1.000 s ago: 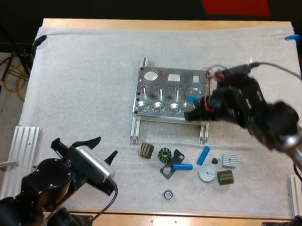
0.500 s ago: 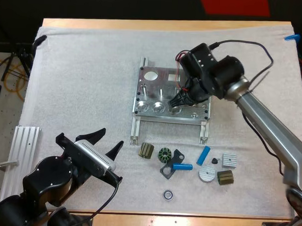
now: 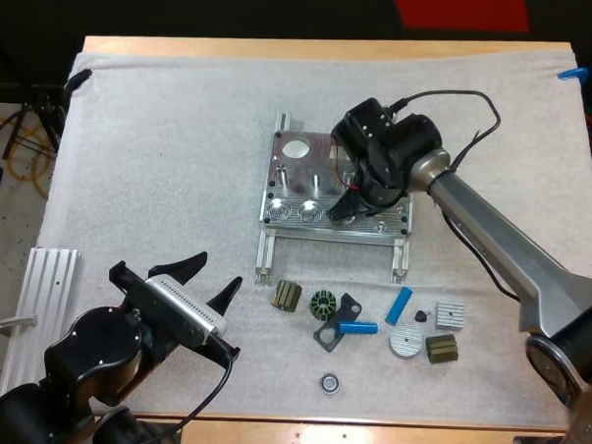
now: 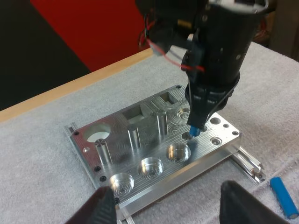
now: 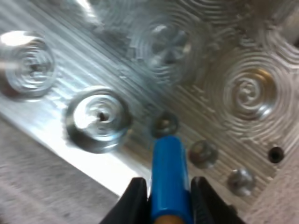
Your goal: Load cells from left to right
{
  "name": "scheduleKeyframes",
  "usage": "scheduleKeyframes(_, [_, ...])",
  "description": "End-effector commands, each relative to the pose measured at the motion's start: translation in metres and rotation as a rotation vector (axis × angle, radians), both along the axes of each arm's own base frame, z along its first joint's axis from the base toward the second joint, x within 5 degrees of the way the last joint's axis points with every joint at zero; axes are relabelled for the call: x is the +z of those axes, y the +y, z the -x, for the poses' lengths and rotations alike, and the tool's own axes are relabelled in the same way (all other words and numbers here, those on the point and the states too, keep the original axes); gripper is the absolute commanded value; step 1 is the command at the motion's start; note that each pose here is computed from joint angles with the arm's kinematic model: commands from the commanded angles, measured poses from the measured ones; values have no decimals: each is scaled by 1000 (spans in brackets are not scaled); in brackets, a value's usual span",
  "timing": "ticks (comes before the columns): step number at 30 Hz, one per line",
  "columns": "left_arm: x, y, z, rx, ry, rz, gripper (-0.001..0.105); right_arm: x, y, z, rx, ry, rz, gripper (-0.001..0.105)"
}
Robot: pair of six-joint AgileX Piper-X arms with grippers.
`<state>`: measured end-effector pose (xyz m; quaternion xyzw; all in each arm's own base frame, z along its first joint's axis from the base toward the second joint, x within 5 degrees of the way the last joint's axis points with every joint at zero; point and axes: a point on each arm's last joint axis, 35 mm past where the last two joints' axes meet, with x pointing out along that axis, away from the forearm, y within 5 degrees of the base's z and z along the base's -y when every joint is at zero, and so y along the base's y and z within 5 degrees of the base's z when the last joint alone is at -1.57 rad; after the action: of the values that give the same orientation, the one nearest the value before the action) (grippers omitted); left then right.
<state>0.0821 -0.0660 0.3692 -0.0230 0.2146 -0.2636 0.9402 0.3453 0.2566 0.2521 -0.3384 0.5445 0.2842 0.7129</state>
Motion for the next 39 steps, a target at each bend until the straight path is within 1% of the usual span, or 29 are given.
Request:
scheduleKeyframes(1, [1, 0, -1, 23, -10, 13, 49, 5, -1, -4, -2, -35, 6, 0])
scheduleKeyframes(10, [1, 0, -1, 23, -10, 13, 49, 3, 4, -11, 3, -90, -32, 0])
scheduleKeyframes(15, [1, 0, -1, 23, -10, 13, 49, 1, 2, -8, 5, -55, -14, 0])
scheduleKeyframes(18, [1, 0, -1, 23, -10, 13, 49, -1, 2, -6, 12, -15, -22, 0])
scheduleKeyframes(29, [1, 0, -1, 23, -10, 13, 49, -9, 2, -7, 12, -16, -22, 0])
scheduleKeyframes(34, [1, 0, -1, 23, -10, 13, 49, -17, 6, -6, 32, 53, -78, 0])
scheduleKeyframes(39, [1, 0, -1, 23, -10, 13, 49, -19, 6, -6, 33, 62, -72, 0])
